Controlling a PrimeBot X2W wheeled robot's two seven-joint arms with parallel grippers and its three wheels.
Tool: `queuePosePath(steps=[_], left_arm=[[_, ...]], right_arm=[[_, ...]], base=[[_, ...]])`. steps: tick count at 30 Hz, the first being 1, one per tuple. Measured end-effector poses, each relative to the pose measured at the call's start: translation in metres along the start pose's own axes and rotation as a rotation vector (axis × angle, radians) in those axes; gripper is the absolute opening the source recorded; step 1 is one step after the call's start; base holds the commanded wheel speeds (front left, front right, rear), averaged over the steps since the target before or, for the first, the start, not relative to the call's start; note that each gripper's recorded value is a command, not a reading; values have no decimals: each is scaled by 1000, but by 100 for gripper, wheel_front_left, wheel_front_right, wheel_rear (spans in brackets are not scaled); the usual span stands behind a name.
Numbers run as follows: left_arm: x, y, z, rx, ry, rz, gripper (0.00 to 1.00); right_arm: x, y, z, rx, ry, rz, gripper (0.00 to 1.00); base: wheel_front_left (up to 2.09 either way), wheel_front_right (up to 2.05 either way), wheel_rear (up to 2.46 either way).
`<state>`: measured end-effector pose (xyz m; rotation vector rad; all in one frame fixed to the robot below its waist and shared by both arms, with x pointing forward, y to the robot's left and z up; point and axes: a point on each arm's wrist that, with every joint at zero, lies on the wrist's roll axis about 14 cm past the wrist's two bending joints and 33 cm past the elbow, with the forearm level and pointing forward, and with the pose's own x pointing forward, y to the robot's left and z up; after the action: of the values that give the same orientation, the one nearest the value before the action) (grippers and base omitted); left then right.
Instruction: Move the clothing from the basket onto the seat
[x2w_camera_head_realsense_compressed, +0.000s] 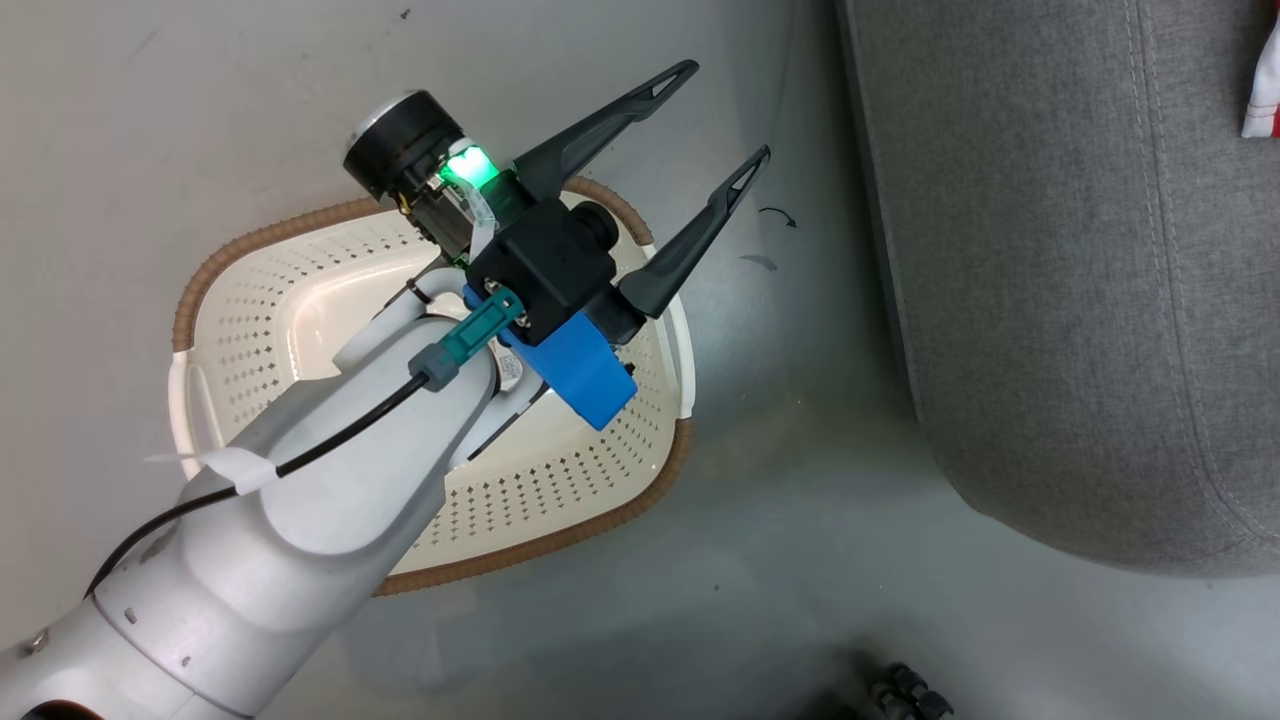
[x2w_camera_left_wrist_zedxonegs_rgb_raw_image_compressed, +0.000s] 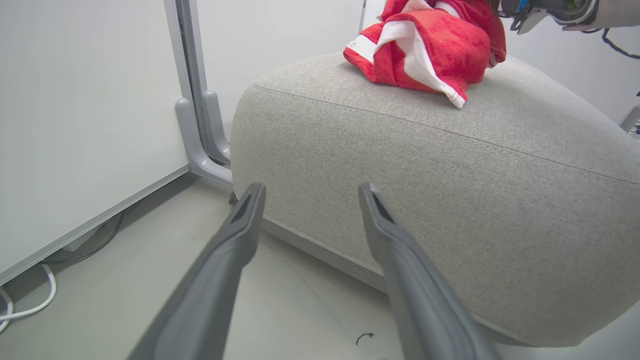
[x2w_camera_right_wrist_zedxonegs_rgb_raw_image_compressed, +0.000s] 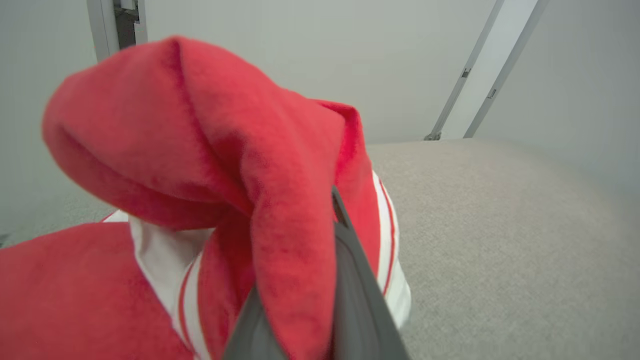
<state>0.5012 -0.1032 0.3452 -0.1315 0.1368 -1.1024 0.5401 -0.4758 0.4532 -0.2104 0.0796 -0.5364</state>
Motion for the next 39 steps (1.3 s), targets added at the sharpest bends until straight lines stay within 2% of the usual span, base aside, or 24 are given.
queuePosePath(steps=[7,8,9,18,23,31,39], left_arm=[[-1,2,3,10,0,4,100],[-1,2,4,13,-1,6,100],[-1,2,6,16,-1,8,100],[-4,-8,37,35,-32,25,100],[-12,-13,61,50,-62,58,100],[-36,-13,97,57,-109,166,100],[-89,9,127,79,-154,384,100]], right_arm=[[-6,4,-24,25,76,6,0],[-6,4,-22,27,74,6,69],[-6,4,-19,31,68,6,100],[-29,-6,11,18,-4,33,100],[-55,5,39,19,-90,85,100],[-95,58,90,51,-233,253,100],[-135,113,115,145,-287,406,100]], base=[[0,0,0],[0,0,0],[0,0,0],[0,0,0],[0,0,0],[0,0,0],[0,0,0]])
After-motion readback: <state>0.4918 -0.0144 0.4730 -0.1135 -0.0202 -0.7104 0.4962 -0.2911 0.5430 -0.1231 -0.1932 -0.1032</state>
